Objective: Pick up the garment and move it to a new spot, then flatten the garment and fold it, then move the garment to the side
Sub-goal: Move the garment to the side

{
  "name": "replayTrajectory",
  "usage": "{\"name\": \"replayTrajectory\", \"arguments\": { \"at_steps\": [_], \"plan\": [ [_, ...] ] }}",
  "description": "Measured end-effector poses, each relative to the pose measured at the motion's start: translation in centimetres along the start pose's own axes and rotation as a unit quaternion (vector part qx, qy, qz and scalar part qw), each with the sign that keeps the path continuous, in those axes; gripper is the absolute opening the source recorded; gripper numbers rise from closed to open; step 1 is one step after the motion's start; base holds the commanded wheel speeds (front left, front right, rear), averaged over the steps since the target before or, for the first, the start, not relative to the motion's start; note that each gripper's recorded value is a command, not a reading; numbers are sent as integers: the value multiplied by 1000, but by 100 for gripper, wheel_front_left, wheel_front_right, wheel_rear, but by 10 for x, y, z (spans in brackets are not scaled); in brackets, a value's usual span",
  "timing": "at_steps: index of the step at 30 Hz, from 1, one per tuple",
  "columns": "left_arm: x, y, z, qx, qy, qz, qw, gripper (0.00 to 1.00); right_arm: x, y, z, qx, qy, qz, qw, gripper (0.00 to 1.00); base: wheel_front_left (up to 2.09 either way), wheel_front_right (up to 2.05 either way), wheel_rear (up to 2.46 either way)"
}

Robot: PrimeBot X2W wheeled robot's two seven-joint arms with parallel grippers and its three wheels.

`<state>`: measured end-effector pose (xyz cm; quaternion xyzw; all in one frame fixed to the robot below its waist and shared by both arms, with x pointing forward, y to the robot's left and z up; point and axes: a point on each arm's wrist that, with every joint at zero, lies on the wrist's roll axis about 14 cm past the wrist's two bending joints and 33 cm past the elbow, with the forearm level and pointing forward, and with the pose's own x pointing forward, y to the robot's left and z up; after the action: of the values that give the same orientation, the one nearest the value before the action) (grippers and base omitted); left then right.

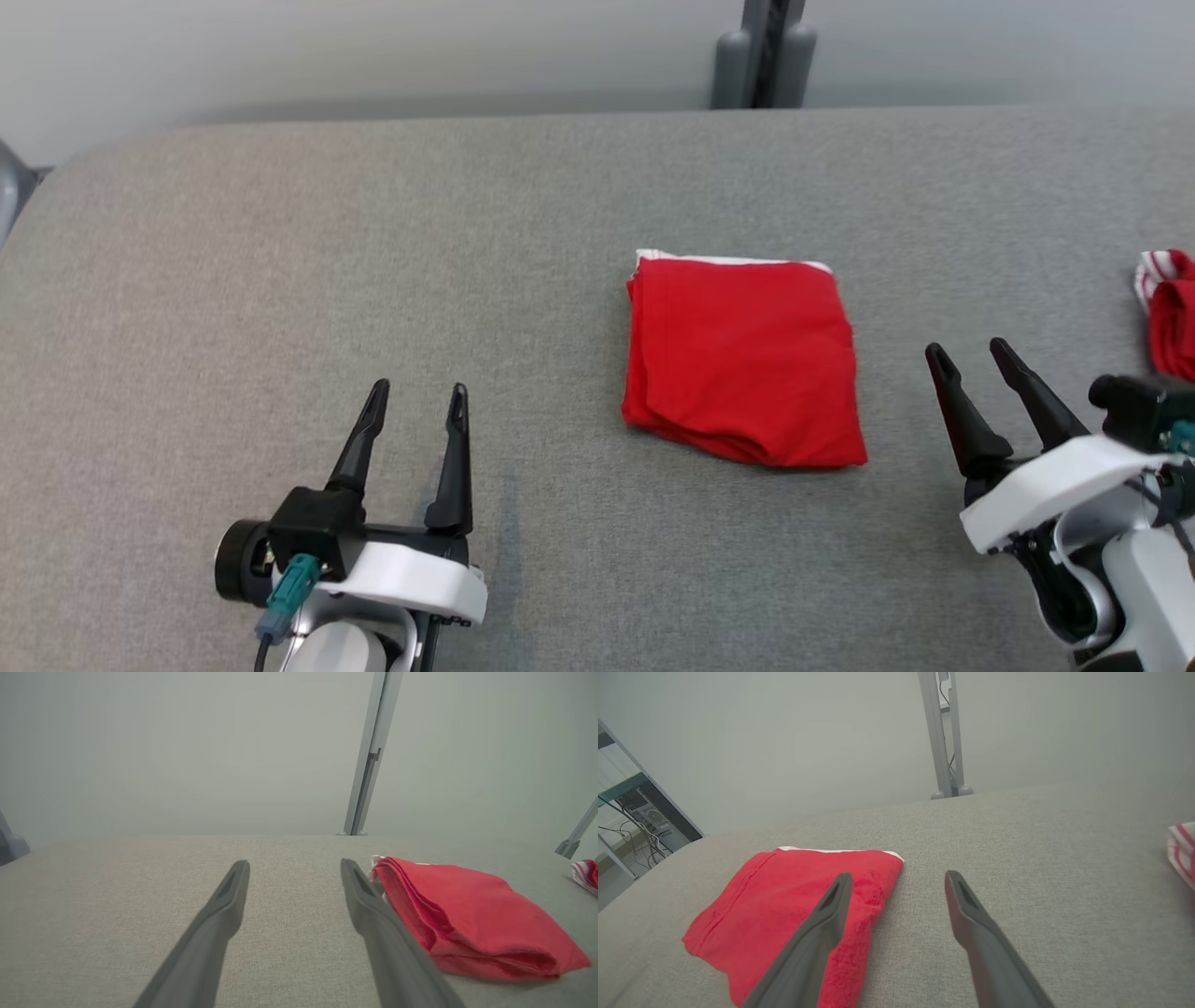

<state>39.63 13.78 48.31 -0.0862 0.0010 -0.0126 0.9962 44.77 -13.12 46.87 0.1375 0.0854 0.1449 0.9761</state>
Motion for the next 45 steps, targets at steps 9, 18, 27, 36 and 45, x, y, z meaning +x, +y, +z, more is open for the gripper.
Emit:
{"name": "replayTrajectory", "arguments": {
  "at_steps": [9, 18, 27, 36, 45],
  "plan": [
    [6, 8, -19, 10, 28, 9, 1000, 100, 35, 15, -51, 88, 151, 39, 984, 100, 0, 0, 0],
    [3, 21, -23, 19, 36, 30, 999, 100, 47, 35, -84, 158, 245, 72, 954, 100, 0, 0, 0],
    [-3, 29, -23, 20, 38, 44, 998, 100, 61, 45, -89, 211, 270, 82, 936, 100, 0, 0, 0],
    [-2, 35, -24, 22, 40, 54, 998, 100, 75, 50, -97, 202, 300, 94, 928, 38, 0, 0, 0],
    [2, 26, -17, 30, 29, 40, 998, 100, 67, 49, -91, 79, 281, 117, 949, 0, 0, 0, 0]
  ]
}}
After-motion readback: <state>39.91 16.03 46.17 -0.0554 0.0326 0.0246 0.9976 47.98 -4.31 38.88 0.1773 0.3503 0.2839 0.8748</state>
